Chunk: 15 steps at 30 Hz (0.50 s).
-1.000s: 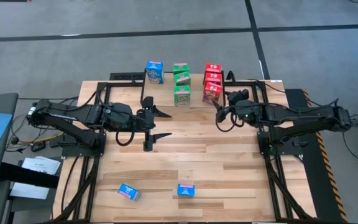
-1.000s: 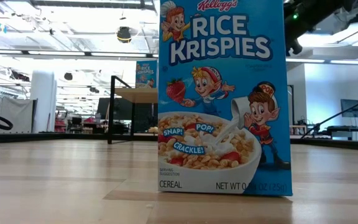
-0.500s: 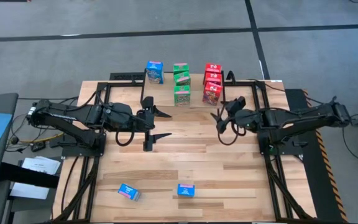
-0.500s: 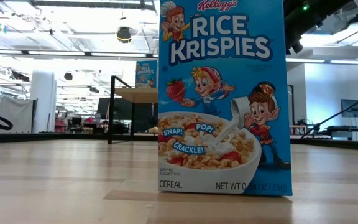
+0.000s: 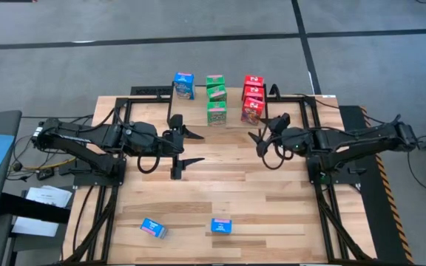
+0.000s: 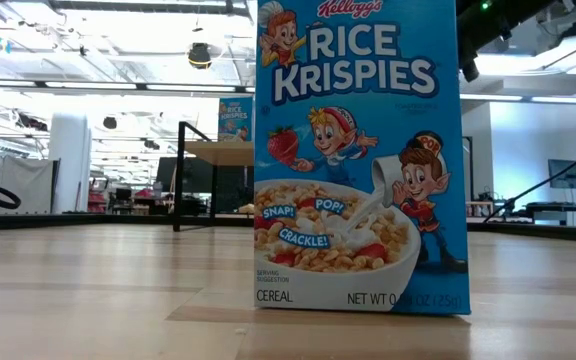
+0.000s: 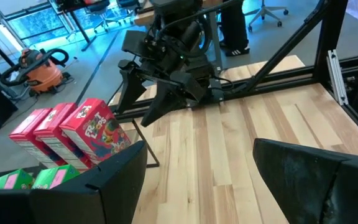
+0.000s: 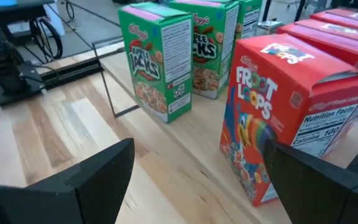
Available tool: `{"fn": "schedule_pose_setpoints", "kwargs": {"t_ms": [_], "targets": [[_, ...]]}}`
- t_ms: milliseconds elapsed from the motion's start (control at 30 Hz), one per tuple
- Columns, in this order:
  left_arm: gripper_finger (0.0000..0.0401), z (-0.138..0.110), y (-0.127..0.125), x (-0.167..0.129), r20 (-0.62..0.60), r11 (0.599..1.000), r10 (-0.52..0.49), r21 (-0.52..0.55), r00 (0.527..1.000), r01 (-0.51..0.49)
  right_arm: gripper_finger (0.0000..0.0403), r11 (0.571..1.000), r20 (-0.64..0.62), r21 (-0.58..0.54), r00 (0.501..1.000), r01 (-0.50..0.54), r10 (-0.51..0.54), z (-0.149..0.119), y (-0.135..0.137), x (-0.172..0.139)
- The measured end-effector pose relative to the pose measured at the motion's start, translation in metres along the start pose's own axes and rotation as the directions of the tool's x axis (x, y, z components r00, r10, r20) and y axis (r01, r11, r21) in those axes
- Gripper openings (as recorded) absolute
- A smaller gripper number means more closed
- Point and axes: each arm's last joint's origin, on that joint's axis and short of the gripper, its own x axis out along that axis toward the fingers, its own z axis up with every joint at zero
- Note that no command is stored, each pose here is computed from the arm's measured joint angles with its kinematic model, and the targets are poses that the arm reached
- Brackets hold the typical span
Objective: Stack cereal on shelf
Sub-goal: Put the red cereal box on the shelf aligned with the red cereal boxes
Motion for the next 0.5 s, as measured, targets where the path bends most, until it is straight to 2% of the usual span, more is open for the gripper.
{"fn": "schedule_pose_setpoints", "kwargs": {"t_ms": [167, 500], "targets": [[0.0284, 0.000, 0.000, 0.000, -0.001, 1.000, 0.000, 0.000, 1.000, 0.000, 0.0379, 0.999, -0.002, 0.035, 1.000, 0.018, -0.018, 0.000, -0.001, 0.005], [0.0284, 0.000, 0.000, 0.000, -0.005, 1.000, -0.001, 0.002, 1.000, 0.001, 0.0379, 0.998, -0.031, 0.018, 0.998, 0.058, -0.058, -0.007, 0.000, 0.019]]}}
